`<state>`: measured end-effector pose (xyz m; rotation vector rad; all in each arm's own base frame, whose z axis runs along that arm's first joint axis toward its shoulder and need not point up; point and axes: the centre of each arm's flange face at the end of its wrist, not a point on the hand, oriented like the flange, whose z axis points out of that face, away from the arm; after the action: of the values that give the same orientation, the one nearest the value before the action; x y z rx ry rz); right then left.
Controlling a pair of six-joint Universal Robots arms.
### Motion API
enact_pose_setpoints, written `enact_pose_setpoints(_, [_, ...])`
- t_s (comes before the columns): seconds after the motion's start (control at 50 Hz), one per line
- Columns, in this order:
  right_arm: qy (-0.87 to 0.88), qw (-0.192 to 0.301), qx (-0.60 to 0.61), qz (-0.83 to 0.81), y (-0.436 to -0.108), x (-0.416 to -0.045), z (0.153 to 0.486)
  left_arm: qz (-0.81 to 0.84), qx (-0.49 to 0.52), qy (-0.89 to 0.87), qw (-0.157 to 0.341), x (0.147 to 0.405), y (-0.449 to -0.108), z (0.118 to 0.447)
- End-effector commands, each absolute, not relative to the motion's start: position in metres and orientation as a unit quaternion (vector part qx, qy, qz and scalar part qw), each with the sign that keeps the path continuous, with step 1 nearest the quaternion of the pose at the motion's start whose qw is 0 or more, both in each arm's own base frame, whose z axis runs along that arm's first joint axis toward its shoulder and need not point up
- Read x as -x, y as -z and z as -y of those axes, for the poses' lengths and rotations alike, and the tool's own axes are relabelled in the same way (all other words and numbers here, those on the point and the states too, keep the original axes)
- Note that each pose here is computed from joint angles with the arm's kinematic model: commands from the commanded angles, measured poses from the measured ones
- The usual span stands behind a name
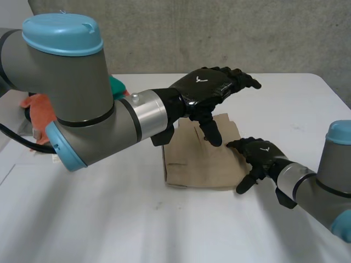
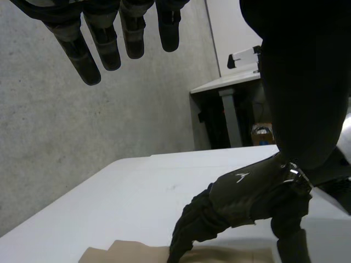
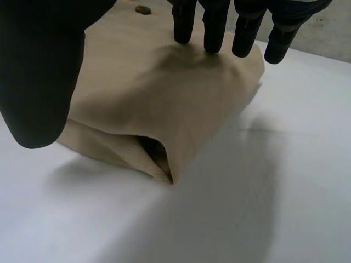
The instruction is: Fold the laundry.
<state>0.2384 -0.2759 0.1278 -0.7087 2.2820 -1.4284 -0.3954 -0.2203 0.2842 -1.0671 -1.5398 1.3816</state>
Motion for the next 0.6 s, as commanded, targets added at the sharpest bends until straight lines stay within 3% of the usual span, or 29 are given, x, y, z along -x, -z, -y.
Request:
enact_pose_setpoints(0.02, [0.522,0.174,0.260,-0.793,-0.114,-0.250,0.292,0.620,0.413,-0.548,0.380,0.395,-0.279,0.219])
enact_pose_setpoints(0.22, [0.550,0.150,0.244,-0.785,-0.107,-0.252,0.319,0.617,0.412,-0.553,0.380,0.394,-0.284,0.218])
enact_pose_setpoints(0.36, [0.621,0.121,0.214,-0.745,-0.138,-0.248,0.343,0.609,0.409,-0.563,0.381,0.392,-0.292,0.217])
enact_pose_setpoints(0.44, [0.643,0.093,0.179,-0.739,-0.142,-0.224,0.384,0.599,0.406,-0.574,0.383,0.392,-0.301,0.216])
enact_pose_setpoints(0.52, [0.674,0.024,0.109,-0.731,-0.148,-0.165,0.448,0.588,0.406,-0.585,0.385,0.391,-0.310,0.213])
enact_pose_setpoints(0.6, [0.687,-0.019,0.067,-0.723,-0.144,-0.121,0.490,0.578,0.406,-0.593,0.387,0.389,-0.320,0.209])
